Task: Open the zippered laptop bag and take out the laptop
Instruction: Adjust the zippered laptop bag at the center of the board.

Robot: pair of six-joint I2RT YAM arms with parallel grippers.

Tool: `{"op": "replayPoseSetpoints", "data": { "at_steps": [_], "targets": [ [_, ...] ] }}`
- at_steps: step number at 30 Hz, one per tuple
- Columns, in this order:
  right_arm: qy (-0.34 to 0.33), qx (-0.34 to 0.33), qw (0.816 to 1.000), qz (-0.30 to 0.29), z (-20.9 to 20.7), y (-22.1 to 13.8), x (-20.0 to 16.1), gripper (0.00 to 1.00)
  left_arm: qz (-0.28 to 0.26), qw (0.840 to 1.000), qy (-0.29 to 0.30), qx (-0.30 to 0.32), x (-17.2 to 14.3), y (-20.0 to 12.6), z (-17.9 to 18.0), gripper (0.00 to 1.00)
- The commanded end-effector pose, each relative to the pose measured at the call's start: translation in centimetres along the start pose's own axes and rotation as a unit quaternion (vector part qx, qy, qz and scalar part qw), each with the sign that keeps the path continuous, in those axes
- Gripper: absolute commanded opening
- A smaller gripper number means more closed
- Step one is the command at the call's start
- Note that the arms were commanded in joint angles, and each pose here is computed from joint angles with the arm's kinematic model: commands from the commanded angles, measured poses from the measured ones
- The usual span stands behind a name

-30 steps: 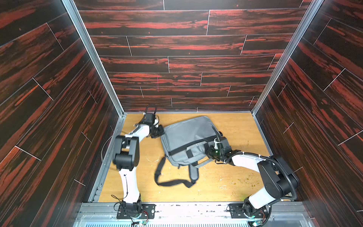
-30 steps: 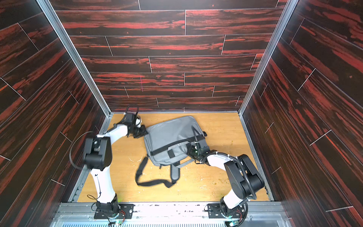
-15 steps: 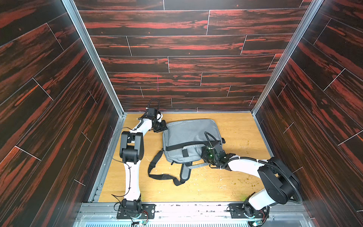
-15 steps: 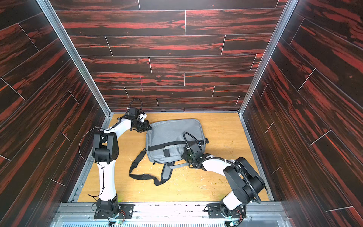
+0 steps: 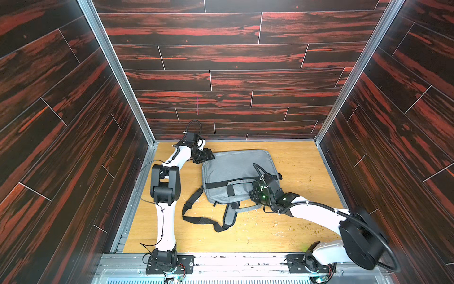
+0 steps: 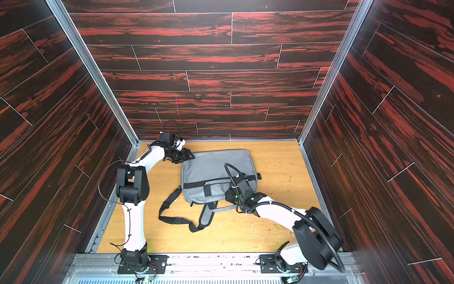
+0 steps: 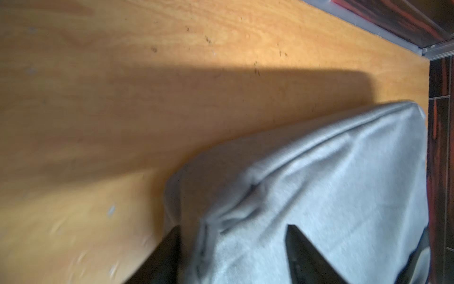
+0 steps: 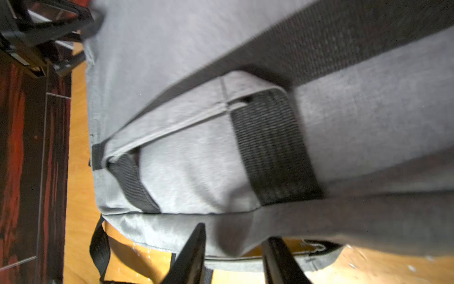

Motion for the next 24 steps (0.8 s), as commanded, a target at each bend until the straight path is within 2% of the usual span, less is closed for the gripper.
{"op": "replayPoseSetpoints", "data": {
  "at_steps": [1,3,5,11,14,17,20,24],
  "targets": [
    [-0.065,0.042,0.997,-0.031,3.2,-1.8,0.8,0.45,-0.004,1.0,0.003,-0.01,-2.4,-5.6,-2.8,0.81],
    [-0.055,0.064,0.996,-0.023,4.0,-1.9,0.0,0.48,-0.026,1.0,-0.005,-0.001,-3.2,-7.1,-2.5,0.96],
    [-0.047,0.076,0.996,-0.005,4.0,-1.5,-1.1,0.49,-0.061,0.998,-0.007,-0.006,-3.3,-7.5,-2.1,1.0],
    [-0.074,0.086,0.994,0.009,4.9,-0.5,-1.6,0.49,0.008,1.0,-0.012,0.007,-4.2,-5.7,-0.6,0.99],
    [-0.102,0.08,0.991,0.018,4.9,-1.0,-2.5,0.49,-0.004,1.0,-0.006,0.014,-2.6,-6.2,-0.8,0.99],
    [-0.152,0.08,0.985,0.016,5.3,-1.9,-3.4,0.49,-0.019,0.999,0.001,0.035,-2.1,-7.6,-0.9,0.99],
    [-0.178,0.078,0.98,0.029,6.1,-2.0,-4.4,0.5,-0.03,0.997,-0.027,0.06,-3.5,-9.0,-0.1,0.99],
    [-0.183,0.092,0.978,0.033,8.2,-2.3,-5.4,0.5,-0.054,0.994,-0.082,0.051,-6.9,-11.4,0.0,0.99]
  ]
}}
Point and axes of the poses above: each gripper's point midway between its finger pads, its own y axis out along the fingers, its own z axis along the line the jaws close on, x = y × z, the point moved 2 cm from there along -y, back along the fingers, and after that the axes turned 10 degrees about -y, right-handed, at the moved point
